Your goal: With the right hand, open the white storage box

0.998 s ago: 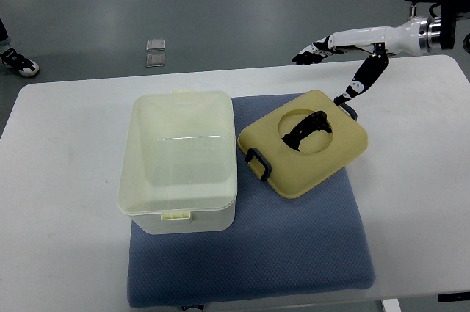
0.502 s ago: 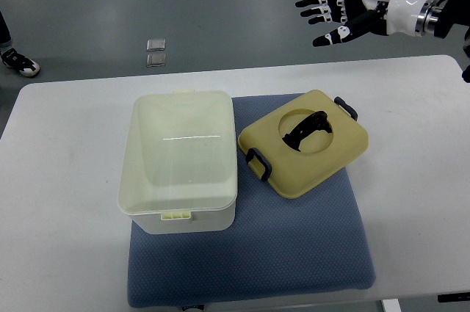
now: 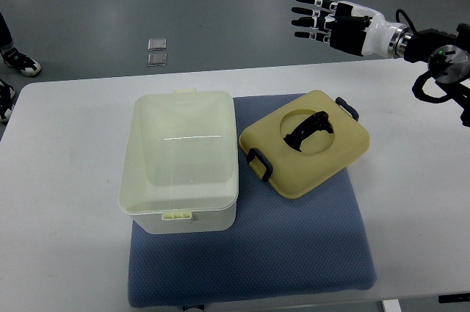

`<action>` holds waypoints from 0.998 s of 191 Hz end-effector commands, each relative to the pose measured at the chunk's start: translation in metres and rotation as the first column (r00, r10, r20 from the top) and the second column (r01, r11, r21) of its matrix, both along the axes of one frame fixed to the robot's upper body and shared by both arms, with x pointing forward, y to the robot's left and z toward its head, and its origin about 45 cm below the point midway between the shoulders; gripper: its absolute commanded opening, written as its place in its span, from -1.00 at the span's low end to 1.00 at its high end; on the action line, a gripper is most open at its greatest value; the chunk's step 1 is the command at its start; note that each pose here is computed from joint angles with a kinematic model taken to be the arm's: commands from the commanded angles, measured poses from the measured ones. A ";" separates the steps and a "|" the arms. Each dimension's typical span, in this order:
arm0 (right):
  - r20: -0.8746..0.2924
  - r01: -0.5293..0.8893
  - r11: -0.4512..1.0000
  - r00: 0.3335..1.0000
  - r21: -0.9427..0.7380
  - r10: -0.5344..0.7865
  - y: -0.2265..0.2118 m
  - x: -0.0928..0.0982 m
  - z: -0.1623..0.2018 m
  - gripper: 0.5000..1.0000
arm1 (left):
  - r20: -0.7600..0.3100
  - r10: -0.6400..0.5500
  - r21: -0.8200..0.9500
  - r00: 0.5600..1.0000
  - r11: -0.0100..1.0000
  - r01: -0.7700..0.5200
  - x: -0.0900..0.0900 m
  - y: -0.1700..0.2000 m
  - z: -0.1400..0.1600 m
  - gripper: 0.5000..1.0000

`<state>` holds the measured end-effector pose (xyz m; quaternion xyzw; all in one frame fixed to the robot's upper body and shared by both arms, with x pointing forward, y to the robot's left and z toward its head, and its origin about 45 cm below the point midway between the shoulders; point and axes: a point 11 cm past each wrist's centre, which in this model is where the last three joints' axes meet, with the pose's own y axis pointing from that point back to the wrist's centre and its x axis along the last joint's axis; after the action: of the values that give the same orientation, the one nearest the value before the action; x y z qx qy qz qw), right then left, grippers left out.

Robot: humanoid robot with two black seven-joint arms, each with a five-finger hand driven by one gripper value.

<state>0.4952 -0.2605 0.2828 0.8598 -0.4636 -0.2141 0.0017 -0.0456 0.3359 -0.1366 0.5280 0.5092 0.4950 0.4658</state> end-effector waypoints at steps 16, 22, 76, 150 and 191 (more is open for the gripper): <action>-0.049 0.016 1.000 0.999 0.014 -0.016 0.003 0.000 -0.005 0.64 | 0.001 0.000 0.000 1.000 1.000 0.000 0.000 0.000 0.000 1.00; -0.050 0.011 1.000 0.999 0.022 -0.010 0.005 0.000 -0.005 0.64 | -0.001 0.000 0.000 1.000 1.000 0.000 -0.001 0.000 0.000 1.00; -0.086 0.004 0.998 0.996 0.068 0.002 0.022 -0.005 -0.024 0.64 | -0.001 0.000 0.000 1.000 1.000 0.000 -0.001 0.000 0.000 1.00; -0.084 0.090 0.986 0.993 0.137 -0.079 0.011 0.001 -0.020 0.69 | 0.000 0.000 0.001 1.000 1.000 0.000 0.000 0.000 0.000 1.00; -0.082 0.109 0.984 0.992 0.143 -0.098 0.013 0.002 -0.020 0.70 | 0.001 0.000 0.000 1.000 1.000 0.000 0.000 0.000 0.000 1.00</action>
<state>0.4971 -0.2483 0.2620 0.8244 -0.4886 -0.2812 -0.0508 -0.0456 0.3358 -0.1366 0.5279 0.5092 0.4950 0.4658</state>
